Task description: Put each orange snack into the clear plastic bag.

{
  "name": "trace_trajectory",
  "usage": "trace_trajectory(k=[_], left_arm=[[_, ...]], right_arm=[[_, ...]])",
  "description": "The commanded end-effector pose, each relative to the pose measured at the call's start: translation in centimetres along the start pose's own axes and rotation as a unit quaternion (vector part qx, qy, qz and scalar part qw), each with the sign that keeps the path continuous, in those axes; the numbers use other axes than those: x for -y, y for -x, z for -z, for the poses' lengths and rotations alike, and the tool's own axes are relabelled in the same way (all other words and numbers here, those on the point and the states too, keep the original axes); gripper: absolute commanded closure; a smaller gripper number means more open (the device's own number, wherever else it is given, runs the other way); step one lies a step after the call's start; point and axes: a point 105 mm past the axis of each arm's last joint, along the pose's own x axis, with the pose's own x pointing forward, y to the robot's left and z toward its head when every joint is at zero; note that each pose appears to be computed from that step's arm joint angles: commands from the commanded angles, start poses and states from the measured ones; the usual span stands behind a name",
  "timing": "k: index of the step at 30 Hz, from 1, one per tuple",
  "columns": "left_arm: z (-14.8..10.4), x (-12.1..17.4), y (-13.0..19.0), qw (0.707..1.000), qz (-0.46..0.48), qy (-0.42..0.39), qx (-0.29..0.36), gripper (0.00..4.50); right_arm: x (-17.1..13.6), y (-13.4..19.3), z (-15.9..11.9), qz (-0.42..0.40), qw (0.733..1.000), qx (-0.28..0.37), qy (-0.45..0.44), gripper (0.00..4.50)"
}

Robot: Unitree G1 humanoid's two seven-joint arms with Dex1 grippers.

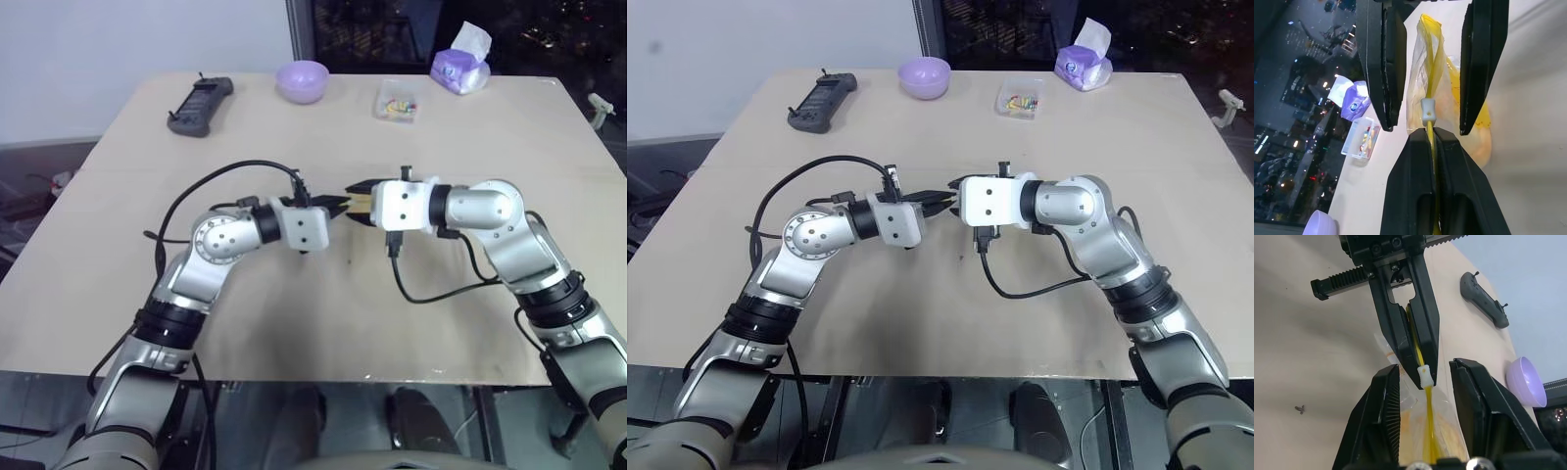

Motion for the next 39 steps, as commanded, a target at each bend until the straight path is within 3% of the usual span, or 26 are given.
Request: trace_trajectory(k=[1, 3, 5, 8, 10, 15, 16, 18, 30, 39], left_arm=[[-0.8, -0.6, 0.0, 1.000, -0.011, -0.012, 0.013, 4.50], [-0.8, -0.6, 0.0, 1.000, -0.011, -0.012, 0.013, 4.50], [-0.8, -0.6, 0.0, 1.000, -0.010, -0.012, 0.014, 4.50], [-0.8, -0.6, 0.0, 1.000, -0.011, -0.013, 0.014, 4.50], [-0.8, -0.6, -0.1, 1.000, -0.011, -0.013, 0.014, 4.50], [-0.8, -0.6, -0.1, 1.000, -0.011, -0.013, 0.015, 4.50], [-0.8, -0.6, -0.1, 1.000, -0.011, -0.014, 0.015, 4.50], [-0.8, -0.6, -0.1, 1.000, -0.011, -0.014, 0.015, 4.50], [-0.6, -0.7, 0.0, 1.000, -0.014, -0.014, 0.011, 4.50], [2.5, -2.9, 0.7, 0.992, -0.050, -0.089, -0.073, 4.50]], right_arm=[[1.1, 0.4, -0.9, 0.020, 1.000, 0.011, 0.019, 2.77], [1.1, 0.4, -0.8, 0.019, 1.000, 0.011, 0.019, 2.77], [1.1, 0.4, -0.8, 0.020, 1.000, 0.009, 0.019, 3.18], [1.1, 0.5, -0.7, 0.020, 1.000, 0.008, 0.019, 3.18], [1.2, 0.5, -0.6, 0.021, 1.000, 0.006, 0.019, 3.70], [1.2, 0.5, -0.5, 0.021, 1.000, 0.003, 0.021, 3.70], [1.3, 0.5, -0.6, 0.022, 1.000, 0.004, 0.021, 4.16], [1.3, 0.6, -0.5, 0.023, 1.000, 0.004, 0.021, 4.46], [1.4, 0.7, 0.0, 0.026, 0.999, -0.007, 0.019, 4.46], [2.2, 2.2, 3.0, 0.042, 0.996, -0.077, 0.016, 4.46]])
